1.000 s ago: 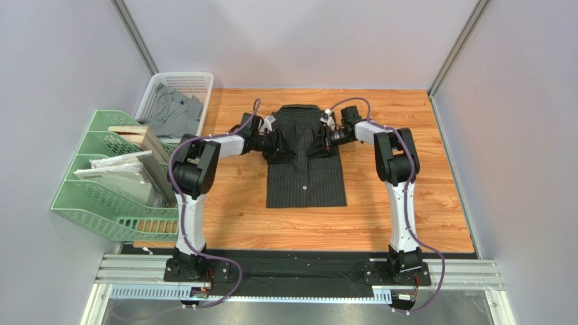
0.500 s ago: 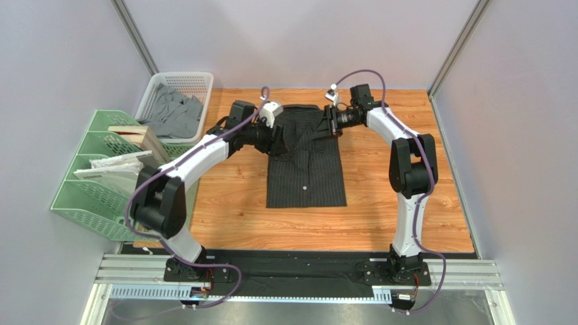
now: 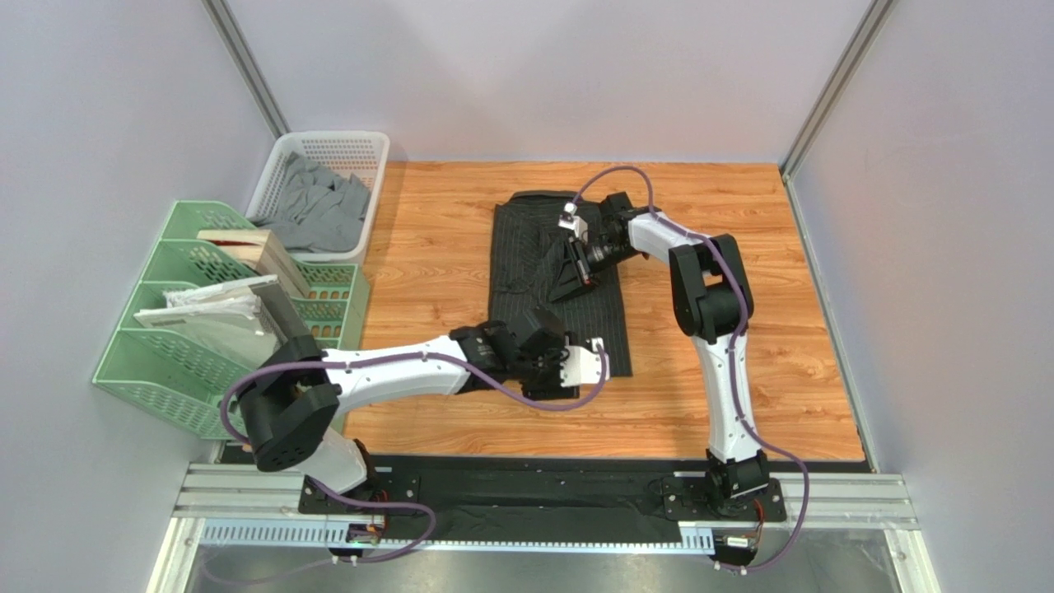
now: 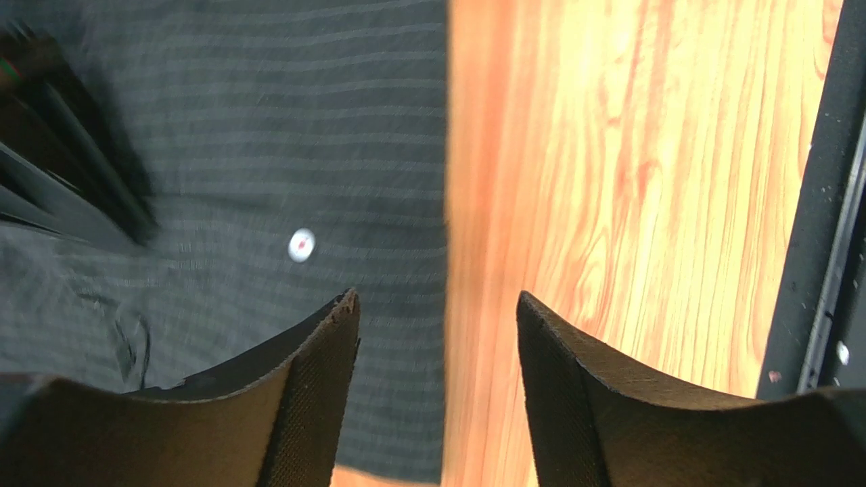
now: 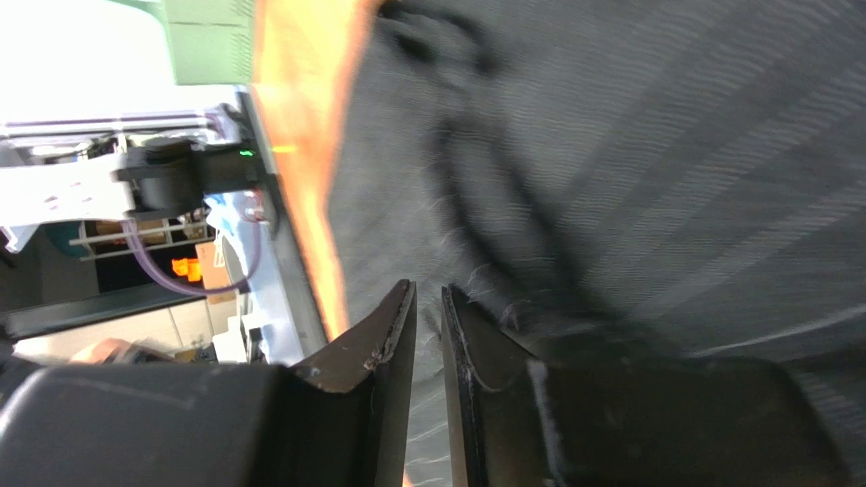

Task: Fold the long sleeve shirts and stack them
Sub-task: Fold the shirt

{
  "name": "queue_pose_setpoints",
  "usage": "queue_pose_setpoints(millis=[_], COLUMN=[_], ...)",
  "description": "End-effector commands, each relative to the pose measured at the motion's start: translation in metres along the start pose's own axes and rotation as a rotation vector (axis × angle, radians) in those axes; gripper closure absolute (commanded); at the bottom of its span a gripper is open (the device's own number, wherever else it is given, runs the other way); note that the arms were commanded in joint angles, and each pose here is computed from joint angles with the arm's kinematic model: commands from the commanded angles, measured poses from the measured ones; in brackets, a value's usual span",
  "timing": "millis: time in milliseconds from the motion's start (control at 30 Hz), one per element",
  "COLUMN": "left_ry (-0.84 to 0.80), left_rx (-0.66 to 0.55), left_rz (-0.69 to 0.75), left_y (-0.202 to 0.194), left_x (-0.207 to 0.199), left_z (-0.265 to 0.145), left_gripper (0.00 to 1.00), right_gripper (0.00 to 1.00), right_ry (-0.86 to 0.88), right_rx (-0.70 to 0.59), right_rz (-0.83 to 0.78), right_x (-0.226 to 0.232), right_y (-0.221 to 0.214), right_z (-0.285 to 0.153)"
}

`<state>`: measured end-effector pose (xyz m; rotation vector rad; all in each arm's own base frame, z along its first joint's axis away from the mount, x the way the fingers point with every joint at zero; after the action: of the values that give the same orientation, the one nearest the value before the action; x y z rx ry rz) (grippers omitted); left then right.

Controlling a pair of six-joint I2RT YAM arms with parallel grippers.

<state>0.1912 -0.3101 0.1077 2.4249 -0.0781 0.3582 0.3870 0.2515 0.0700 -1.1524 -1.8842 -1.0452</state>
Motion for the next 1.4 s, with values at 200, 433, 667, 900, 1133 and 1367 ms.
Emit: queue_pose_setpoints(millis=[200,433,667,900,1133,1367], left_ry=[0.148,0.14,0.108,-0.063,-0.183,-0.237], left_rx=[0.083,0.209,0.199,0.181,0.172,0.215], left_rz=[0.149,0.216,0.203,0.158,0.095,0.108], left_y=[0.002,-0.026,-0.022,-0.003,0.03,0.052], left_x=[0.013,0.009,0.004,-0.023,-0.029,-0.021], left_z=[0.041,0.058,0.042,0.005,-0.031,-0.056], left_gripper=[0.27,0.33,0.97,1.0,1.0,1.0], right_gripper=[0.81,0.82,0.83,0.83,0.84,0.84], right_ry=[-0.109,-0.098,-0.09,-0.085,-0.057,0.026], right_rx=[0.07,0.083,0.111,0.158,0.227,0.302], right_rz=[-0.027,0.015,0.011,-0.024,-0.054,-0.101], right_x=[-0.035,-0.038,-0.028,-0.009,0.004,0.037], right_y=[-0.011,-0.019,-0.035,-0.057,-0.086,-0.12], right_z=[0.0,0.001,0.003,0.006,0.012,0.012])
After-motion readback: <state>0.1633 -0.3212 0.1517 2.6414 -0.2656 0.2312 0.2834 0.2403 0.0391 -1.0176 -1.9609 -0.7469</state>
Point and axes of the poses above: each gripper's point midway between its finger pads, its own z axis out along the fingers, its own x axis along the line the jaws close on, y = z × x, the point moved 3 cm from there along -z, back along the fingers, and after that the axes turned 1 degree about z, right-handed, at the moved point
